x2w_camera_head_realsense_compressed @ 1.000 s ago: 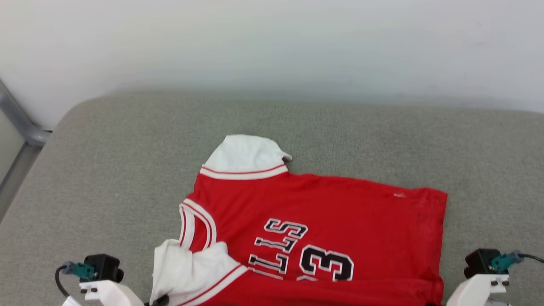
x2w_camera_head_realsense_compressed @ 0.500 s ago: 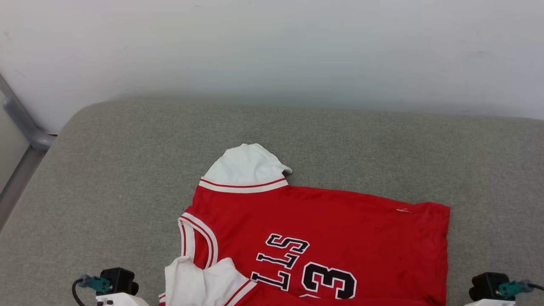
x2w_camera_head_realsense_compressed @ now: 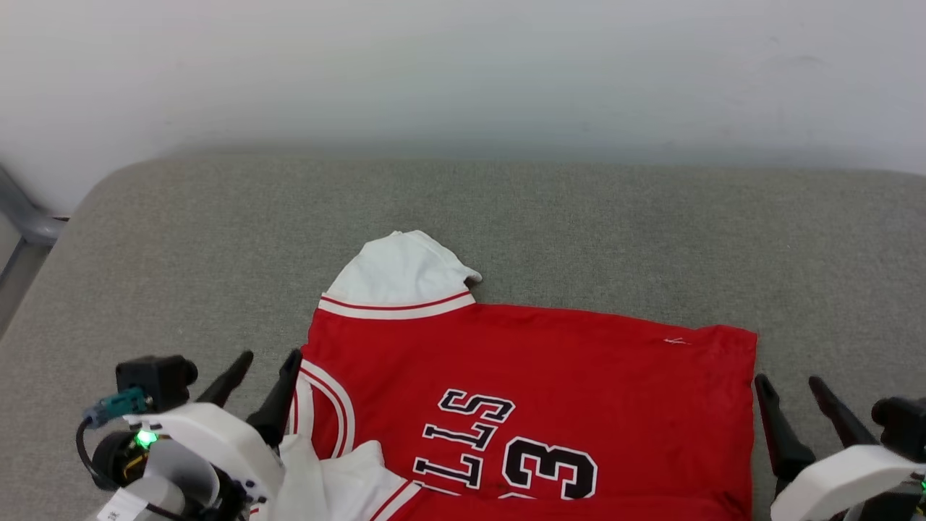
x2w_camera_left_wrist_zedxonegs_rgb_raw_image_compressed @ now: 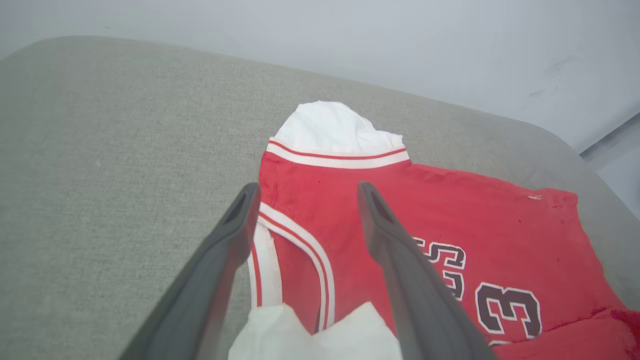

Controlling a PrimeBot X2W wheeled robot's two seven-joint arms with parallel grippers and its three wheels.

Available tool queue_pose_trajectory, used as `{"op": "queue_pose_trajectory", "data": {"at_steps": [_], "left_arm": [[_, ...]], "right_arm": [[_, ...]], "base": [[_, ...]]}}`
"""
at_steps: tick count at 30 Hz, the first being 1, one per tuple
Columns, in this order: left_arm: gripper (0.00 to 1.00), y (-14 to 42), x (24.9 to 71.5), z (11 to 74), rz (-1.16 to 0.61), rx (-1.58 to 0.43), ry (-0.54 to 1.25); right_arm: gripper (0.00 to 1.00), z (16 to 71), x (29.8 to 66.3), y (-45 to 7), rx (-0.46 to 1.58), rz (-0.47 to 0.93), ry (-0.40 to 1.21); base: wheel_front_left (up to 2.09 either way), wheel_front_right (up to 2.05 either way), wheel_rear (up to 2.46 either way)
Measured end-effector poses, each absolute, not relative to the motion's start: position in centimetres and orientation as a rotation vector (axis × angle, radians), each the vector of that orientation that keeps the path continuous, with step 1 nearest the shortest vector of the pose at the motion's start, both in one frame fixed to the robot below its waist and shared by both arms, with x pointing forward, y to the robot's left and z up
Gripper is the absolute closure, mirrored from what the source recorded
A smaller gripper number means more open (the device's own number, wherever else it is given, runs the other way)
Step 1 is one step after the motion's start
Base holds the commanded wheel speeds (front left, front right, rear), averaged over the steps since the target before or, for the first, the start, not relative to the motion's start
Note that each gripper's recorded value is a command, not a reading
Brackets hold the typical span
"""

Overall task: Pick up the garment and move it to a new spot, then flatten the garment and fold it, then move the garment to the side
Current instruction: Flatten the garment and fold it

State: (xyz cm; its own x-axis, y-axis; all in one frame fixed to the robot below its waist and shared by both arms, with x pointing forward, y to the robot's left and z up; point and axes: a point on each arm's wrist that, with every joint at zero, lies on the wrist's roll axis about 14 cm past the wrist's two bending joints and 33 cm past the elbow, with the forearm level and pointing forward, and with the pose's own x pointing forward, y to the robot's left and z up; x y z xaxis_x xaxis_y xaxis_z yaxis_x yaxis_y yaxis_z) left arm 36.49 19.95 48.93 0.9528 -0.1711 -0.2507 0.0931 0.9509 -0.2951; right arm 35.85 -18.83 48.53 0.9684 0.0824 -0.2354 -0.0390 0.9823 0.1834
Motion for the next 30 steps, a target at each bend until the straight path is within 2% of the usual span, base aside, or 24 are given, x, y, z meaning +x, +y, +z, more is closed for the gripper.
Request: {"op": "queue_pose_trajectory", "data": {"at_steps": [4,8,9,12,20,21,22,30], "left_arm": [[0.00,20.0,40.0,51.1,-0.130,-0.271,0.151],[0.00,19.8,43.3,51.3,-0.138,-0.299,0.120],[0.00,20.2,46.4,51.5,-0.139,-0.298,0.095],[0.00,19.4,49.0,50.7,-0.191,-0.292,0.124],[0.00,16.2,54.5,46.9,-0.415,-0.227,0.437],[0.00,15.9,55.0,46.4,-0.437,-0.217,0.487],[0.00,15.6,56.1,44.8,-0.473,-0.178,0.624],[0.00,14.5,57.5,40.6,-0.518,-0.135,0.888]], "right_arm": [[0.00,50.8,38.3,-18.7,0.158,0.061,0.135],[0.00,51.5,40.5,-18.8,0.128,0.056,0.093],[0.00,51.6,42.2,-18.9,0.136,0.052,0.067],[0.00,51.3,43.5,-19.3,0.141,0.040,0.057],[0.00,48.7,44.4,-21.1,0.160,-0.017,0.093],[0.00,48.4,44.3,-21.5,0.163,-0.027,0.096],[0.00,47.2,43.8,-22.6,0.167,-0.063,0.124],[0.00,44.4,42.5,-24.5,0.194,-0.131,0.184]], "base": [[0.00,0.00,0.00],[0.00,0.00,0.00],[0.00,0.00,0.00],[0.00,0.00,0.00],[0.00,0.00,0.00],[0.00,0.00,0.00],[0.00,0.00,0.00],[0.00,0.00,0.00]]}}
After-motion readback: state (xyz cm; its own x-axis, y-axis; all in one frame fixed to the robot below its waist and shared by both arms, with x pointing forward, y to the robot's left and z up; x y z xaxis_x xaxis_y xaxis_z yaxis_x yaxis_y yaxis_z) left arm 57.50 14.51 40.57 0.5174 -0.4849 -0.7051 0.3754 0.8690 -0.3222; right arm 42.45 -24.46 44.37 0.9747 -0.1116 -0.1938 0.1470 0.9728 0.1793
